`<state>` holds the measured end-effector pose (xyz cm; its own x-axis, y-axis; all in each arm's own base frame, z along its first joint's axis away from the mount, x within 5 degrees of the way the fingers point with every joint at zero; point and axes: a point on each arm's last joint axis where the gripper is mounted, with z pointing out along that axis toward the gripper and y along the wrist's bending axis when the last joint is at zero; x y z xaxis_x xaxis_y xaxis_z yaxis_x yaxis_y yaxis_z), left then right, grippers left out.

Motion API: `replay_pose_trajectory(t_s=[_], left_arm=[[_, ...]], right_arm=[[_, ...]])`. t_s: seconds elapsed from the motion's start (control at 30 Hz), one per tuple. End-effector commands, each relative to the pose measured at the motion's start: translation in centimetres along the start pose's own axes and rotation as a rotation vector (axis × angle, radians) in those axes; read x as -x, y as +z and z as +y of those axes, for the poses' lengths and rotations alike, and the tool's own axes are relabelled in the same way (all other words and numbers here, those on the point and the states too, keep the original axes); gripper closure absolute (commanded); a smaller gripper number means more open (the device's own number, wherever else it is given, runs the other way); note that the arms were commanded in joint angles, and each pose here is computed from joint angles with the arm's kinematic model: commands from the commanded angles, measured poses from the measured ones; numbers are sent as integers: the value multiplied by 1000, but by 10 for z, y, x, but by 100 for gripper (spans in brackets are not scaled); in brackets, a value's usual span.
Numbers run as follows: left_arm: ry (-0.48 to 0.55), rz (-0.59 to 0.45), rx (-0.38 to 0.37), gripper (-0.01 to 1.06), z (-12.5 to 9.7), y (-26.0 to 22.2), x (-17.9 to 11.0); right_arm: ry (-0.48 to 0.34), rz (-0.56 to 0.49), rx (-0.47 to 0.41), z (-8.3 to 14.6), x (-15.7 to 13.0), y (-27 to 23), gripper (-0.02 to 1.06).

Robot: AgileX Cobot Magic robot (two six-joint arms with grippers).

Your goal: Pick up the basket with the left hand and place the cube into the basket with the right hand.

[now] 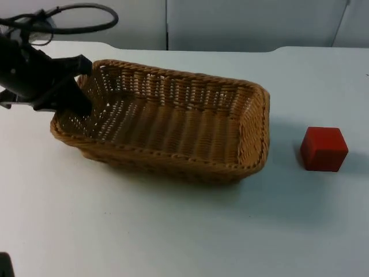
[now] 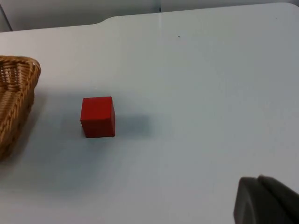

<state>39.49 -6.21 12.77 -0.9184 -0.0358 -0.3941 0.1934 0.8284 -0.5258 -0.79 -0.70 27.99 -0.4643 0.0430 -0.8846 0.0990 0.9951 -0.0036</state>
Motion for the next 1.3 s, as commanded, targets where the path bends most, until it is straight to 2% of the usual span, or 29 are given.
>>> replay_pose_trajectory(t_s=[0.0,0.13,0.37,1.27], left_arm=[[-26,-10,-50,105,-12,-11,3],[-18,-30,-101,105,-28,-28,8],[-11,-52,-126,105,-36,-38,11],[-11,-52,-129,105,-37,-38,11]], right_arm=[[-9,-6,2,0,-1,2,105],[-9,-6,2,0,-1,2,105],[-9,-6,2,0,-1,2,105],[-9,-6,2,0,-1,2,105]])
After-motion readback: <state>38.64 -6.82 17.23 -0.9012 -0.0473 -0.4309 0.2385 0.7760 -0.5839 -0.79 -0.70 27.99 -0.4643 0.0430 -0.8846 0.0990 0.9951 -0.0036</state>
